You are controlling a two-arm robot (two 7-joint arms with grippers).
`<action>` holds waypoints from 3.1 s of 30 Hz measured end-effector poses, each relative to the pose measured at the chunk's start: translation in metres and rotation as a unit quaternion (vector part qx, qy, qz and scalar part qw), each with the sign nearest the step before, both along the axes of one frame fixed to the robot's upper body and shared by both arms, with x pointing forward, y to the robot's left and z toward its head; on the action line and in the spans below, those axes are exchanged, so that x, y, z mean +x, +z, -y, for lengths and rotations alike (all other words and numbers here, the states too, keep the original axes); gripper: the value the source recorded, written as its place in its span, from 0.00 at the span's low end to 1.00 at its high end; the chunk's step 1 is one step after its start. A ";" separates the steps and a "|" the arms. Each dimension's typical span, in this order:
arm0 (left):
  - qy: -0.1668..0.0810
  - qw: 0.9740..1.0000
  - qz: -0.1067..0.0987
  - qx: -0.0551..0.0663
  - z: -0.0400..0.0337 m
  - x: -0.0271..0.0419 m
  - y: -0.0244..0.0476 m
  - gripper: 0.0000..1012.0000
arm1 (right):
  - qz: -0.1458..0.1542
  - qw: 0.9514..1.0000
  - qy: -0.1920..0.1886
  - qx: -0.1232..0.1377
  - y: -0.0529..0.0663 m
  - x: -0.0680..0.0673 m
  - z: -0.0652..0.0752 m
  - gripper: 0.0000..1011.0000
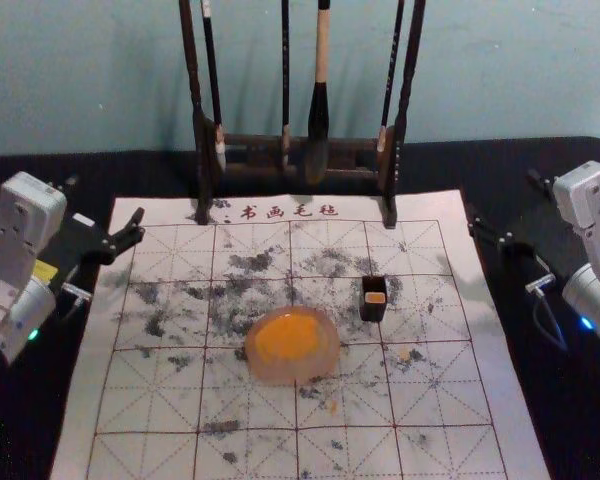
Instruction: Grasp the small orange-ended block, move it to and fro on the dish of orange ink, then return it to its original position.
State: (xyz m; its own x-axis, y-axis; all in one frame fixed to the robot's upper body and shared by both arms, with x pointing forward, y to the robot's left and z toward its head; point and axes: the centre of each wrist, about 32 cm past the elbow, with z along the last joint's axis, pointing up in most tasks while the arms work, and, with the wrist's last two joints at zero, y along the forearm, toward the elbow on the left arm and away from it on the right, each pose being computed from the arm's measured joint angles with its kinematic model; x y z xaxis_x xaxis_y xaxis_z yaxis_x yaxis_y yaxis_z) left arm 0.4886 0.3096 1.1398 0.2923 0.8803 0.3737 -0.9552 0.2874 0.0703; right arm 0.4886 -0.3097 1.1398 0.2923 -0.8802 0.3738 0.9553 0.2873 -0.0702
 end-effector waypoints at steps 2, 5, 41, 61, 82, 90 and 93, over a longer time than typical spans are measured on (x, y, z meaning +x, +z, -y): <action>0.000 1.000 0.000 0.000 0.0000 0.0000 0.0000 0.99 | 0.000 1.000 0.000 0.000 0.000 0.000 0.000 0.99; 0.000 1.000 0.000 0.000 0.0000 0.0000 0.0000 0.99 | 0.000 1.000 0.000 0.000 0.000 0.000 0.000 0.99; 0.000 1.000 0.000 0.000 0.0000 0.0000 0.0000 0.99 | 0.000 1.000 0.000 0.000 0.000 0.000 0.000 0.99; 0.000 1.000 0.000 0.000 0.0000 0.0000 0.0000 0.99 | -0.017 0.993 0.113 0.006 0.004 -0.011 0.009 0.99; 0.000 1.000 0.000 0.000 0.0000 0.0000 0.0000 0.99 | -0.023 0.926 0.372 -0.058 0.010 0.002 0.019 0.99; 0.000 1.000 0.000 0.000 0.0000 0.0000 0.0000 0.99 | -0.033 0.910 0.400 -0.100 0.011 0.020 0.010 0.99; 0.000 1.000 0.000 0.000 0.0000 0.0000 0.0000 0.99 | -0.035 0.907 0.406 -0.111 0.011 0.027 0.006 0.99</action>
